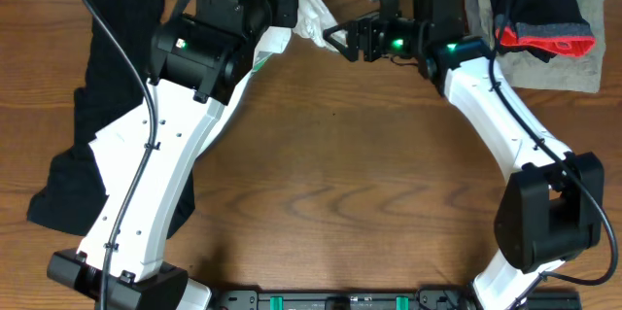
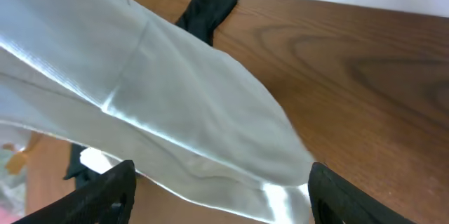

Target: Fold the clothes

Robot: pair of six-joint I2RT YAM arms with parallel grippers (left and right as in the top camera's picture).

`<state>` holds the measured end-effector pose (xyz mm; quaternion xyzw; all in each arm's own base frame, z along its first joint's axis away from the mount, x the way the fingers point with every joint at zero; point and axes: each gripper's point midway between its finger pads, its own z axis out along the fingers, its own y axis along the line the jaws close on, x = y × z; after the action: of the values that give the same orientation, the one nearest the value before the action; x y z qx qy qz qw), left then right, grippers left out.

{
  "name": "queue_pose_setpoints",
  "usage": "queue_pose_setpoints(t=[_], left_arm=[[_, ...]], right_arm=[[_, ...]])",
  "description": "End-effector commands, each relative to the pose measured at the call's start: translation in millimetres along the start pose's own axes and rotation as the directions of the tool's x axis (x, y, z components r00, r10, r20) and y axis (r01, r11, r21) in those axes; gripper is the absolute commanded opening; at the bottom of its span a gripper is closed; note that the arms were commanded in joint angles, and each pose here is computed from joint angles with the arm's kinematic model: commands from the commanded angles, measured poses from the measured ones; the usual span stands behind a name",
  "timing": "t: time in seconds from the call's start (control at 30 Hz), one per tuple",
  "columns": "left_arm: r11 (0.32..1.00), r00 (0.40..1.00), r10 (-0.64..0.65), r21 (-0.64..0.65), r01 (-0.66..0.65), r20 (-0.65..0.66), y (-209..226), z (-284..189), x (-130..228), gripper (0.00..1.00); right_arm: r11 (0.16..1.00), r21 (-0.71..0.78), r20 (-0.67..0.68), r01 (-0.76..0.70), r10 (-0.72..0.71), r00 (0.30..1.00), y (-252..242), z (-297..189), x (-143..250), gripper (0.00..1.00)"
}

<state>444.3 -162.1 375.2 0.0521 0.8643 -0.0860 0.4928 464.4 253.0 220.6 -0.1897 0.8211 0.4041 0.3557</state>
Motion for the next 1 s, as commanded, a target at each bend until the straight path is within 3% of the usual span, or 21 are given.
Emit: queue_pose_setpoints(t=[0.0,0.23,0.33,0.37,0.47,0.5,0.7,0.8,0.97], left_arm=[[0.998,1.000,-0.007,0.064,0.006,0.006,-11.5,-5.0,-3.3,0.06],[0.994,0.999,0.000,0.107,0.005,-0.047,-18.2,-8.0,8.8,0.06],[0.995,0.997,0.004,0.101,0.003,-0.077,-16.1,-10.6,16.2,0.06],[0.995,0.996,0.006,0.099,0.003,-0.085,-15.7,-11.4,18.2,0.06],[0.996,0.994,0.010,0.093,0.000,-0.107,-13.7,-14.5,23.6,0.06],[0.996,0.993,0.013,0.092,-0.002,-0.115,-13.1,-15.2,25.6,0.06],[0.995,0.989,0.064,0.081,-0.053,-0.135,-9.3,-15.8,31.6,0.08],[0.995,0.988,0.067,0.081,-0.056,-0.138,-9.3,-14.9,32.4,0.13],[0.995,0.984,0.069,0.078,-0.057,-0.163,-9.4,-7.0,39.7,0.21]], right_arm=[[0.998,0.048,0.013,0.049,-0.050,0.999,-4.9,10.1,-0.7,0.76],[0.992,0.074,0.062,0.104,-0.109,0.992,-18.9,27.6,-7.0,0.73],[0.991,0.075,0.067,0.108,-0.113,0.991,-24.8,33.9,-5.5,0.67],[0.991,0.076,0.064,0.106,-0.111,0.992,-27.6,36.7,-3.3,0.59],[0.992,0.081,0.048,0.097,-0.101,0.994,-34.1,39.9,2.8,0.10],[0.992,0.087,0.045,0.092,-0.096,0.994,-37.3,38.2,3.3,0.01],[0.986,0.161,0.080,0.048,-0.061,0.995,-62.8,-8.0,-16.7,0.01],[0.977,0.215,0.080,0.000,-0.017,0.997,-77.0,-43.8,-21.0,0.01],[0.950,0.300,0.018,-0.088,0.087,0.996,-99.5,-95.8,-0.9,0.01]])
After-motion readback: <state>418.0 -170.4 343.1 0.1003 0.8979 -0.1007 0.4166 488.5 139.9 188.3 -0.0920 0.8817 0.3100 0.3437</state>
